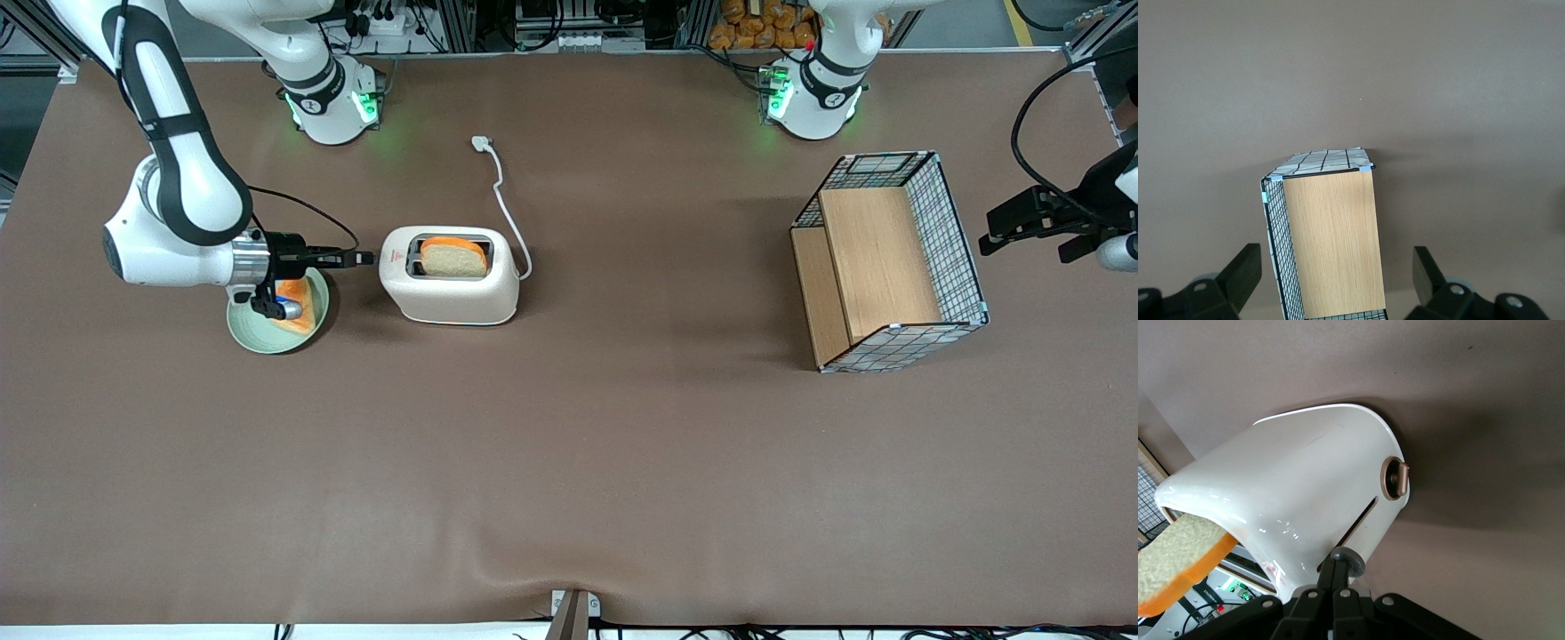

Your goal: Press toaster button with right arm

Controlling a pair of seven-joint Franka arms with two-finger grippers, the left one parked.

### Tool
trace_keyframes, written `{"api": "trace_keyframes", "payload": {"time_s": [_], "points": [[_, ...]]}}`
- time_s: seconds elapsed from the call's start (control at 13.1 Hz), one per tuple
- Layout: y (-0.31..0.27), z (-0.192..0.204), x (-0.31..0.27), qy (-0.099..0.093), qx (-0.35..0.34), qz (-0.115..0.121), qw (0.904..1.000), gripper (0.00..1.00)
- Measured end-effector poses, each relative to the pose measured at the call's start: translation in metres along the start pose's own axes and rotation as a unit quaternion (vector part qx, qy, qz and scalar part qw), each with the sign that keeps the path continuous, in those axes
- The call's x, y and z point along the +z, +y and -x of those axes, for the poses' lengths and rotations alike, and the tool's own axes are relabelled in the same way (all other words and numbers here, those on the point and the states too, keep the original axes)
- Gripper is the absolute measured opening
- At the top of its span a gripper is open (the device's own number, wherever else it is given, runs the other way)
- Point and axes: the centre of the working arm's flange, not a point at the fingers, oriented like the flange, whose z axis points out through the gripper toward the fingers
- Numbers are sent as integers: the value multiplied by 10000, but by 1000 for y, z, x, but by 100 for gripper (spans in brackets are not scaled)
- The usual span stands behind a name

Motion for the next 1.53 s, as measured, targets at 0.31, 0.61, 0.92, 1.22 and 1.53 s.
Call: {"api": "trace_keyframes", "payload": {"time_s": [0.31, 0.61, 0.92, 1.22, 1.53], "points": [[3, -4, 4, -37, 46, -5, 10000, 1], [10, -11, 14, -83, 119, -8, 9999, 1], [17, -18, 24, -93, 161, 42, 9998, 1], [24, -26, 33, -138, 136, 49, 9998, 1], [27, -30, 37, -161, 176, 32, 9997, 1]]}}
